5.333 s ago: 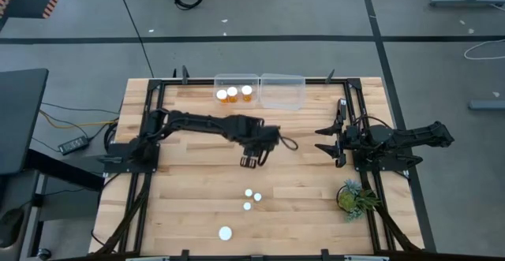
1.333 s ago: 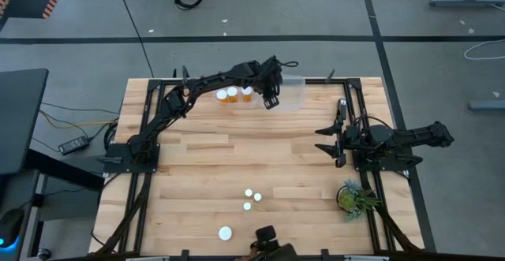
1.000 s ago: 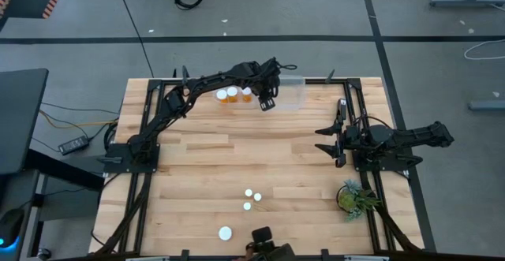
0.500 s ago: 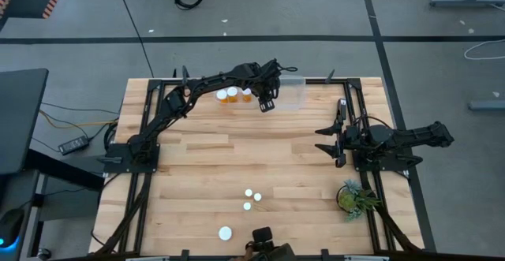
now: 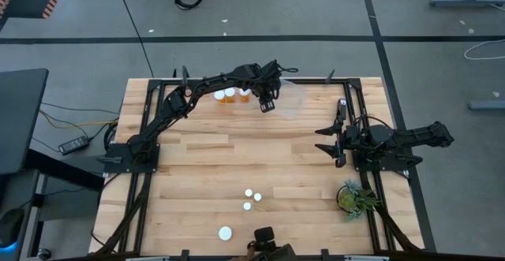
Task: Pick and place medicine bottles into bin by pill shape (circle, oval)
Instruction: Put the yellow pill bottle into the right transparent bin, then adjust the right transparent bin
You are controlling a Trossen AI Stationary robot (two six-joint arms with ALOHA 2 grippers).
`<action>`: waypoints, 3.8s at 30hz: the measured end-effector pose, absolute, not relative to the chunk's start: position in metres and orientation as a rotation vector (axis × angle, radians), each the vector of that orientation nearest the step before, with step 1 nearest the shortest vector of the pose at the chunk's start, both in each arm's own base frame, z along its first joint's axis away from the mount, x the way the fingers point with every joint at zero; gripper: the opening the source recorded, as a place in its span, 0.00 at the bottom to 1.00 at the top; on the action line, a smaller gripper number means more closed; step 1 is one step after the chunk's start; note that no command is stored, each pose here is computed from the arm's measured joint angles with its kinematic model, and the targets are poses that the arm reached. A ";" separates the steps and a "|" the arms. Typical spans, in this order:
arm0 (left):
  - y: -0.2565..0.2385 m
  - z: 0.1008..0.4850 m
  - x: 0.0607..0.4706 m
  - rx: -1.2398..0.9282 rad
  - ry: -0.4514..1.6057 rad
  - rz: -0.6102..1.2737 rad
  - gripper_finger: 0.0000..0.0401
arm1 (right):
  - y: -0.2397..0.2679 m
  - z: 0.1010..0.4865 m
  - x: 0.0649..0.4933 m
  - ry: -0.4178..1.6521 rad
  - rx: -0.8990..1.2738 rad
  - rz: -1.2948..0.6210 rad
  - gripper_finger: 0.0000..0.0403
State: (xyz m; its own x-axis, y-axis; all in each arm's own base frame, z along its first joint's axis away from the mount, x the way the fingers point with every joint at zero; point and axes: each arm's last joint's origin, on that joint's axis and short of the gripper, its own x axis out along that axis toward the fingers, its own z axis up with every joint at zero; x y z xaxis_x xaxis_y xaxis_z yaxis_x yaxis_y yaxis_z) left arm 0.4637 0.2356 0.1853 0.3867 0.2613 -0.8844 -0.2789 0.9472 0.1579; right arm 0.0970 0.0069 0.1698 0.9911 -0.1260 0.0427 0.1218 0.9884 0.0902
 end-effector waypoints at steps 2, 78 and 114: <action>0.236 0.185 0.464 -0.018 1.123 0.344 0.36 | 0.007 0.170 0.097 -0.048 0.088 -0.124 0.63; 0.156 0.171 0.529 0.615 0.925 0.129 0.43 | 0.007 0.170 0.097 -0.049 0.088 -0.124 0.63; 0.151 0.172 0.532 0.420 0.876 0.199 0.16 | 0.007 0.170 0.097 -0.050 0.088 -0.124 0.63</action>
State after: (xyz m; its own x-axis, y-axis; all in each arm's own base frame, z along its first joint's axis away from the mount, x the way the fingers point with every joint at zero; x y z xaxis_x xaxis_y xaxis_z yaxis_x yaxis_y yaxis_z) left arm 0.5318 0.1509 0.1722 0.6288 0.3373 -0.7006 0.0010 0.9007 0.4345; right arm 0.0970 0.0069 0.1699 0.9910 -0.1260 0.0445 0.1216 0.9884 0.0910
